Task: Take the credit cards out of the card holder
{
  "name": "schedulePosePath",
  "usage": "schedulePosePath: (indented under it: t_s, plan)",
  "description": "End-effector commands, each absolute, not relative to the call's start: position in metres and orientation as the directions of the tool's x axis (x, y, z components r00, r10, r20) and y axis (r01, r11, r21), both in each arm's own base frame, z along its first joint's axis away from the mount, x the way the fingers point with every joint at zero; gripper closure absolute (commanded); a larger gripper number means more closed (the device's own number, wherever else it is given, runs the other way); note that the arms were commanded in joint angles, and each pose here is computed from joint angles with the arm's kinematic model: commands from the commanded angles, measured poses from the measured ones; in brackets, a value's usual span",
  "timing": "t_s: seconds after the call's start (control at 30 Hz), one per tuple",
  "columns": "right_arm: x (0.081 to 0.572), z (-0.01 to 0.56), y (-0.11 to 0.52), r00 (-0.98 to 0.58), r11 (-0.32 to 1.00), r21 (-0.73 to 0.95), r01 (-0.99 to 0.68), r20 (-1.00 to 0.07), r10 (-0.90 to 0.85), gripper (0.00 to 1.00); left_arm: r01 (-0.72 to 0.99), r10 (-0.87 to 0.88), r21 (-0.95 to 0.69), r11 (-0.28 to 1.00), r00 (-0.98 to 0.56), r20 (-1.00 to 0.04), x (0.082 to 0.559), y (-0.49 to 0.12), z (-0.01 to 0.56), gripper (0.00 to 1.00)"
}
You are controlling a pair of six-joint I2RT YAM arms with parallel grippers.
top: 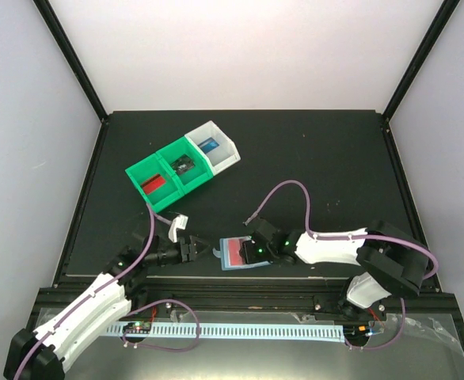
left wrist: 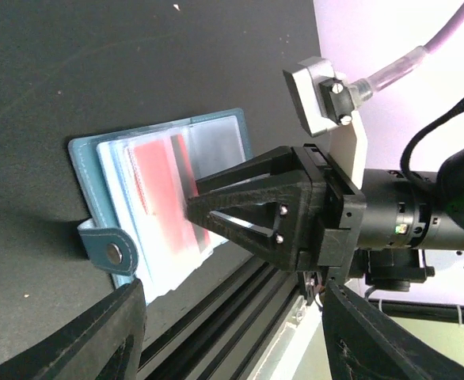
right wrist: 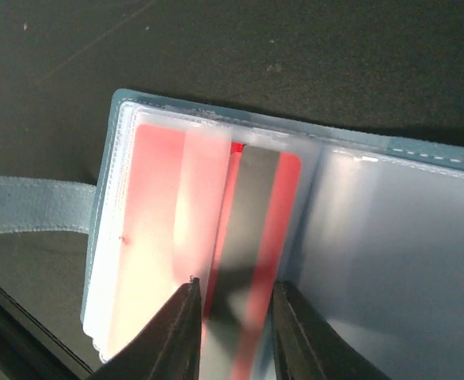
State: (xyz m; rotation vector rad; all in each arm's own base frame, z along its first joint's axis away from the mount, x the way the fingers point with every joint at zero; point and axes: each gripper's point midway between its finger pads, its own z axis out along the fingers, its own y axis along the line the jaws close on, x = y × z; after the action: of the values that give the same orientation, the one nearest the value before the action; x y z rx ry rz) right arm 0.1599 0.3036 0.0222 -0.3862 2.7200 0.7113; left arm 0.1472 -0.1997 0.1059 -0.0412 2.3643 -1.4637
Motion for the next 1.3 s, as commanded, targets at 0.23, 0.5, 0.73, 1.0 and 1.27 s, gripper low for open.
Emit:
schedulePosePath:
  t_s: [0.23, 0.5, 0.73, 1.0, 1.27]
  plan:
    - [0.154, 0.010, 0.293, -0.929, 0.824, 0.500, -0.265, -0.362, -0.079, 0.92, 0.173, -0.222, -0.901, 0.398, -0.935, -0.278, 0.154, -0.218, 0.120, 0.37]
    - [0.142, 0.014, 0.309, -0.958, 0.724, 0.659, -0.202, -0.288, -0.005, 0.94, 0.178, -0.184, -0.898, 0.403, -0.945, -0.270, 0.157, -0.237, 0.114, 0.37]
    - [0.141, 0.013, 0.306, -0.958, 0.722, 0.664, -0.194, -0.287, 0.006, 0.95, 0.149, -0.163, -0.888, 0.435, -0.957, -0.240, 0.162, -0.246, 0.096, 0.35]
    - [0.141, 0.014, 0.307, -0.956, 0.714, 0.670, -0.202, -0.292, 0.004, 0.94, 0.152, -0.152, -0.893, 0.424, -0.960, -0.235, 0.164, -0.255, 0.093, 0.34]
    - [0.141, 0.011, 0.305, -0.956, 0.717, 0.669, -0.195, -0.292, 0.012, 0.94, 0.155, -0.141, -0.880, 0.450, -0.960, -0.242, 0.169, -0.258, 0.088, 0.34]
